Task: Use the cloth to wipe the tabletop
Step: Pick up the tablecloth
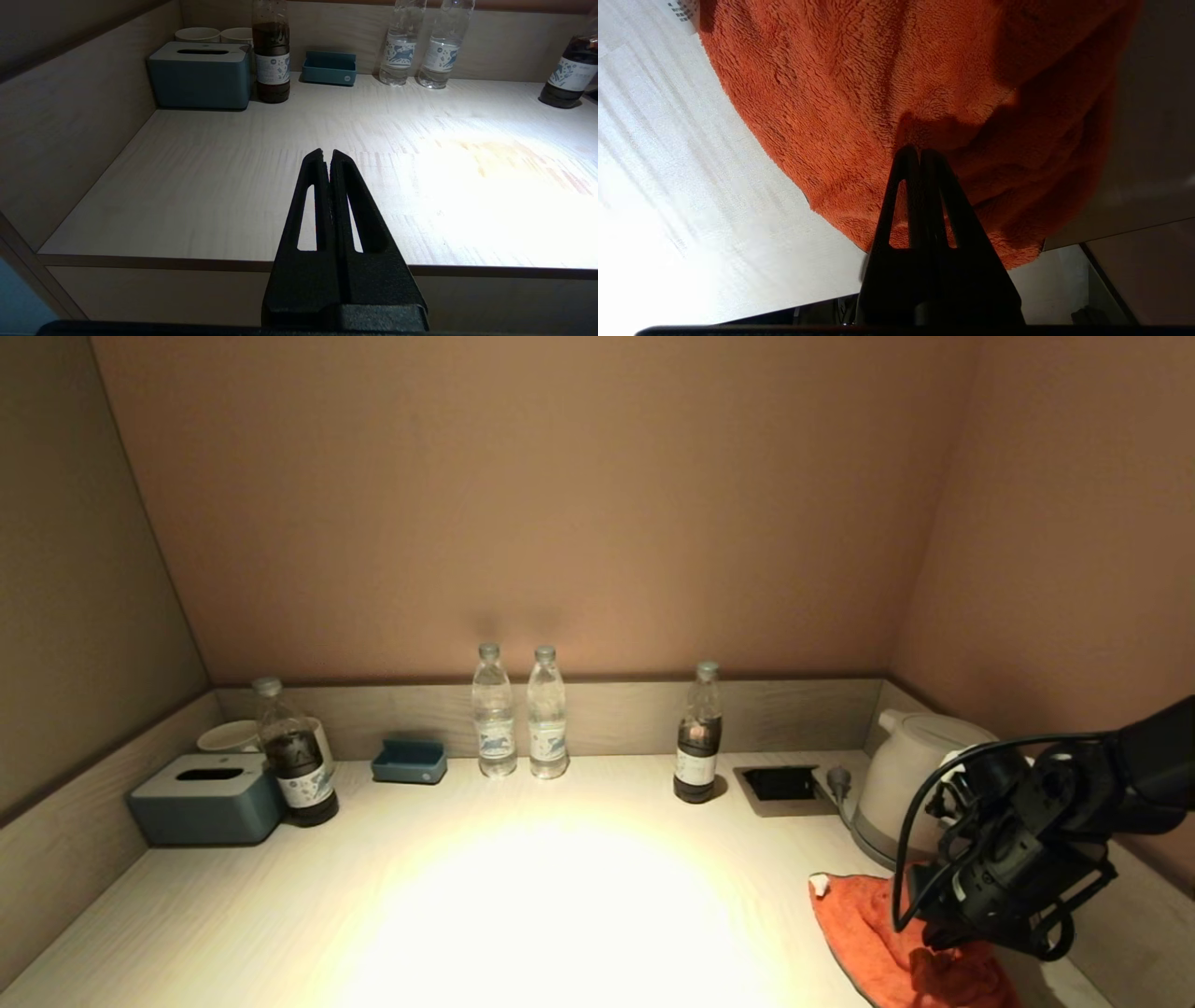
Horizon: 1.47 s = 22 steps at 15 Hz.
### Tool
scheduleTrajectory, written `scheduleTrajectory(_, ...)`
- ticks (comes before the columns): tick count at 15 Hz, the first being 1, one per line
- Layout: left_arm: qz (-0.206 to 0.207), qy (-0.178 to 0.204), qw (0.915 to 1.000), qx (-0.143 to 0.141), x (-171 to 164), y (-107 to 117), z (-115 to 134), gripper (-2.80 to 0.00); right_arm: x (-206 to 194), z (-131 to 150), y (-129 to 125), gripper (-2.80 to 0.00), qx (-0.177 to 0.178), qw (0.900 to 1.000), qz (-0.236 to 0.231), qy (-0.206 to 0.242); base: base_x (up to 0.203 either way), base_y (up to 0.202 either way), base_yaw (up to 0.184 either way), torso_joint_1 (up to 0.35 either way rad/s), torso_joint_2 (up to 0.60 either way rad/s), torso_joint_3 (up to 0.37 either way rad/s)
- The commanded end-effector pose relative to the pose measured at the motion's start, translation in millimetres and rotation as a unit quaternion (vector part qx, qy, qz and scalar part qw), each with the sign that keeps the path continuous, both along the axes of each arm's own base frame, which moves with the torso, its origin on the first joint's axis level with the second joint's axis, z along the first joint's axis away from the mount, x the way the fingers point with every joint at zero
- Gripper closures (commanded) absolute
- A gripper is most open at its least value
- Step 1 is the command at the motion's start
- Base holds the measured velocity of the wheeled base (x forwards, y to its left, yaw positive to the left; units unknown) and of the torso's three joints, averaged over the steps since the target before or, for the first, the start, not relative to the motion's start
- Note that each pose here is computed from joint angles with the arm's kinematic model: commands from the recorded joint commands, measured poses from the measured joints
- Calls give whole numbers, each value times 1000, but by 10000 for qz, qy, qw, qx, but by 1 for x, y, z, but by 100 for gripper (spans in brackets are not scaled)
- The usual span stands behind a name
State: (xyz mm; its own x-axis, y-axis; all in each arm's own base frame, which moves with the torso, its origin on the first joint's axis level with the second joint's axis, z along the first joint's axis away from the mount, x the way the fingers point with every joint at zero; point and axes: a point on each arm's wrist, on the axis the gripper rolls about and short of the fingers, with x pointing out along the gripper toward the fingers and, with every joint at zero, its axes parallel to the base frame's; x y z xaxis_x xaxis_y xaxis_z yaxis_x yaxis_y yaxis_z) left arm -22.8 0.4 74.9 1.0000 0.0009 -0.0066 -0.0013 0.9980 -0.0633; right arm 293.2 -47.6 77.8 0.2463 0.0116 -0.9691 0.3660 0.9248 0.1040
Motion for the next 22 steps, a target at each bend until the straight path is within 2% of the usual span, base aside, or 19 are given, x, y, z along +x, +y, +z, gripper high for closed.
scheduleTrajectory(1, 3, -2, 10000, -5, 0, 0, 0, 0, 1, -4, -1, 0, -4, 10000, -23, 17, 0, 0, 0, 0, 0, 0)
scheduleTrajectory(2, 3, -2, 10000, -5, 0, 0, 0, 0, 4, -8, -2, 0, -30, 10000, -33, -26, 0, 0, 0, 0, 0, 0)
scheduleTrajectory(3, 3, -2, 10000, -5, 0, 0, 0, 0, 4, -8, -2, -280, -31, 10000, -33, -26, 0, 0, 0, 0, 0, 0)
scheduleTrajectory(20, 3, -2, 10000, -5, 0, 0, 0, 0, 6, -9, -3, -280, -43, 10000, -60, -31, 0, 0, 0, 0, 0, 0)
scheduleTrajectory(21, 3, -2, 10000, -5, 0, 0, 0, 0, 4, -7, -3, -280, -50, 9999, -60, -99, 0, 0, 0, 0, 0, 0)
scheduleTrajectory(22, 3, -2, 10000, -5, 0, 0, 0, 0, 0, 2, -2, -280, -104, 9992, -63, -371, 0, 0, 0, 0, 0, 0)
